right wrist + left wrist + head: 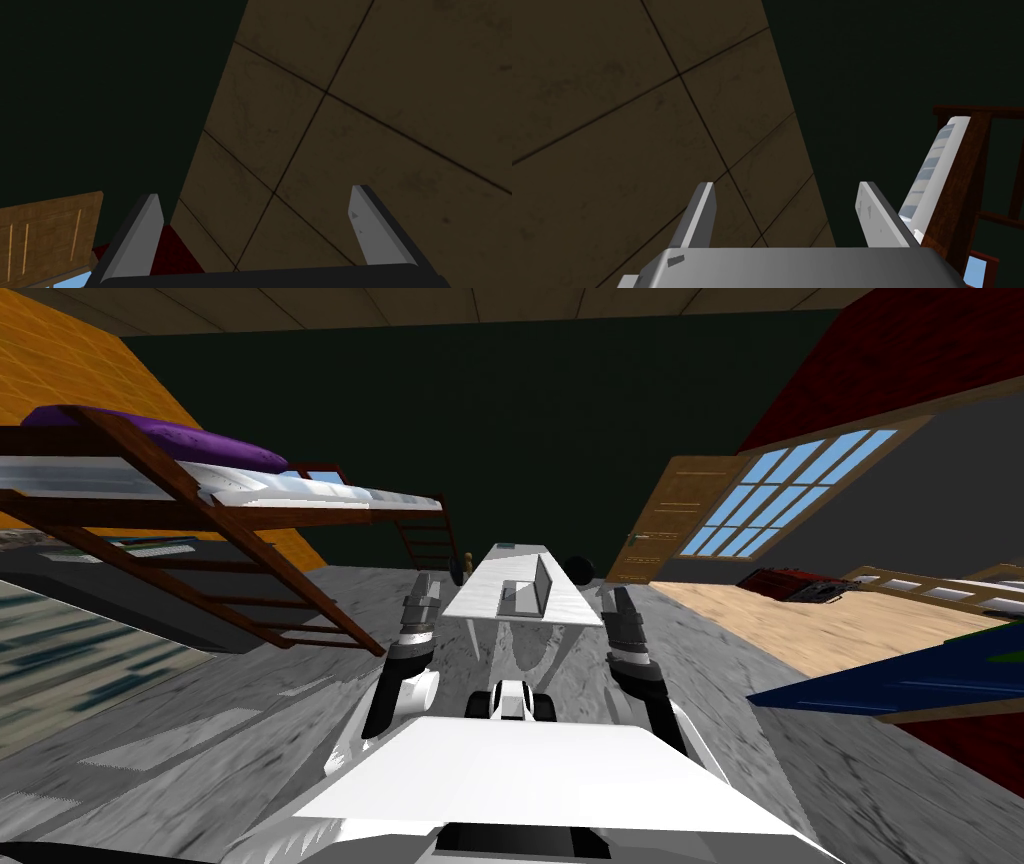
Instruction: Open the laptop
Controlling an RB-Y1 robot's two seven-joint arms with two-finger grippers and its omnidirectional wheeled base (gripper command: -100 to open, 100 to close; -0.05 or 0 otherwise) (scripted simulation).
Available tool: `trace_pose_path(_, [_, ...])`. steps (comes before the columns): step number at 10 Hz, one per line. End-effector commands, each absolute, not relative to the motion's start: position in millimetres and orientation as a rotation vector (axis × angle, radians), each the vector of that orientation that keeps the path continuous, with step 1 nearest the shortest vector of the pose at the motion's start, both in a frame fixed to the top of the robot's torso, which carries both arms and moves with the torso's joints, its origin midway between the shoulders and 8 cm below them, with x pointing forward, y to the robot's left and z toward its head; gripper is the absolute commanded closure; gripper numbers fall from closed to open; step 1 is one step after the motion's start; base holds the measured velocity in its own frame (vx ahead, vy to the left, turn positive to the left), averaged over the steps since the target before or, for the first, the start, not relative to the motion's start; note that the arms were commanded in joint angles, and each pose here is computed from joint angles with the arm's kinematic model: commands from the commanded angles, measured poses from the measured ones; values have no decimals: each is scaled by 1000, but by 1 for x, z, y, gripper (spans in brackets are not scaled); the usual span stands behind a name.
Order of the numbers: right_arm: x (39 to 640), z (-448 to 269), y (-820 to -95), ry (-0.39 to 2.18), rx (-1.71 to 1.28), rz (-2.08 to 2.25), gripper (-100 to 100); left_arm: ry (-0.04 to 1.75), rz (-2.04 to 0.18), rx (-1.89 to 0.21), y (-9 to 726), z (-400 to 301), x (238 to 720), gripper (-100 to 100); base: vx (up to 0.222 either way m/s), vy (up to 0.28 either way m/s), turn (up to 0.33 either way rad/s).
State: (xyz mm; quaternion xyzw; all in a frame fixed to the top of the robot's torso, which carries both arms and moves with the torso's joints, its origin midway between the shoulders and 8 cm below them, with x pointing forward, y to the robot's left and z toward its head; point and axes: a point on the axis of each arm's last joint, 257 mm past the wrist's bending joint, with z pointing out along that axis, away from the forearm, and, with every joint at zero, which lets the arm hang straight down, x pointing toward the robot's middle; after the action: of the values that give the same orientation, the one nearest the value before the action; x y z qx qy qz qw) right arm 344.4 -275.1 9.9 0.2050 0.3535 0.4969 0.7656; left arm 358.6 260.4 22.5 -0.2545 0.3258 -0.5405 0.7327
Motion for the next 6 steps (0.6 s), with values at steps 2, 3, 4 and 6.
trace_pose_path(2, [353, -5, -275, 861, 361, 941, -100, 717, -1189, -560, 260, 23, 359, 0, 38, 68, -27])
trace_pose_path(3, [356, -10, -275, 887, 335, 896, -100, 717, -1189, -560, 260, 23, 359, 0, 39, 85, -29])
trace_pose_path(4, [359, -15, -276, 913, 309, 849, -100, 717, -1189, -560, 260, 23, 359, 0, 40, 78, -30])
trace_pose_path(6, [364, -26, -278, 964, 256, 752, -100, 717, -1189, -560, 260, 23, 359, 0, 51, 80, -32])
